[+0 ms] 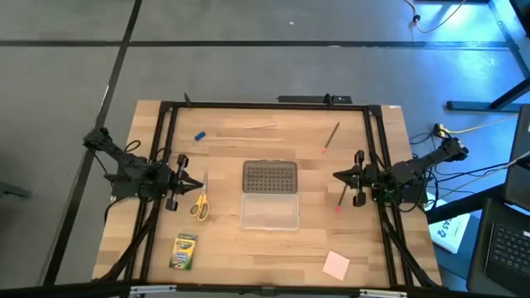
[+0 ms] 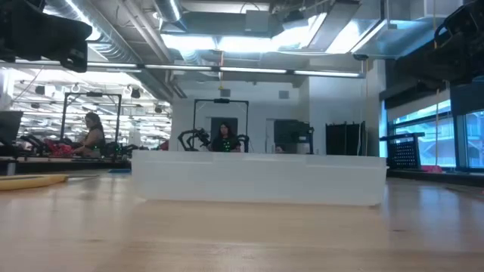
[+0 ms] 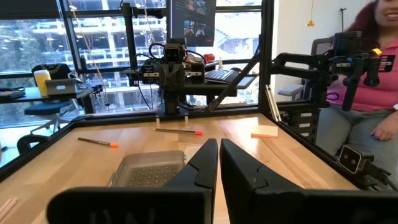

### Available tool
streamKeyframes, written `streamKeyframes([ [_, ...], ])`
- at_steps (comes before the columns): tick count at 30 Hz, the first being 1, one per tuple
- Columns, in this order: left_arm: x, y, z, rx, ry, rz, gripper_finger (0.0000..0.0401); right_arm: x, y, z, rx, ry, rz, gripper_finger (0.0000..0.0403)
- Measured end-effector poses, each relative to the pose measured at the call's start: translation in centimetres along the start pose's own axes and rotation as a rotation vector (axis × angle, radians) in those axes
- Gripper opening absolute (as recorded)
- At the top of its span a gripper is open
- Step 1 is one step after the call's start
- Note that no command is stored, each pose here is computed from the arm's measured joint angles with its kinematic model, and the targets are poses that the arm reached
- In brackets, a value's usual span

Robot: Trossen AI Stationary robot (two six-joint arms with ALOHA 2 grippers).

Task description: Pack school essentials

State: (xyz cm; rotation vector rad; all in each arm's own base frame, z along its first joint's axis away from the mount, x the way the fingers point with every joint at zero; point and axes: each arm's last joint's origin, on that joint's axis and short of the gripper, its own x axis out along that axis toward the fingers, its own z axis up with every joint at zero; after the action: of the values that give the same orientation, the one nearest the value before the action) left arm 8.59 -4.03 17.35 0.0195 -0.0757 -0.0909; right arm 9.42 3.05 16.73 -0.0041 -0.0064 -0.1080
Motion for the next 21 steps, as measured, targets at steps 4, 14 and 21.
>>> streamKeyframes([
  [4,0.0,0.0,-0.01,0.0,0.0,0.0,0.0014,0.0,0.0,0.0,0.0,0.0,0.0,0.0016],
  [14,0.0,0.0,0.0,0.0,0.0,0.0,0.0014,0.0,0.0,0.1,0.008,-0.008,0.0,0.0016],
  [21,0.0,0.0,0.0,0.0,0.0,0.0,0.0014,0.0,0.02,0.03,0.005,-0.003,0.006,0.0016],
])
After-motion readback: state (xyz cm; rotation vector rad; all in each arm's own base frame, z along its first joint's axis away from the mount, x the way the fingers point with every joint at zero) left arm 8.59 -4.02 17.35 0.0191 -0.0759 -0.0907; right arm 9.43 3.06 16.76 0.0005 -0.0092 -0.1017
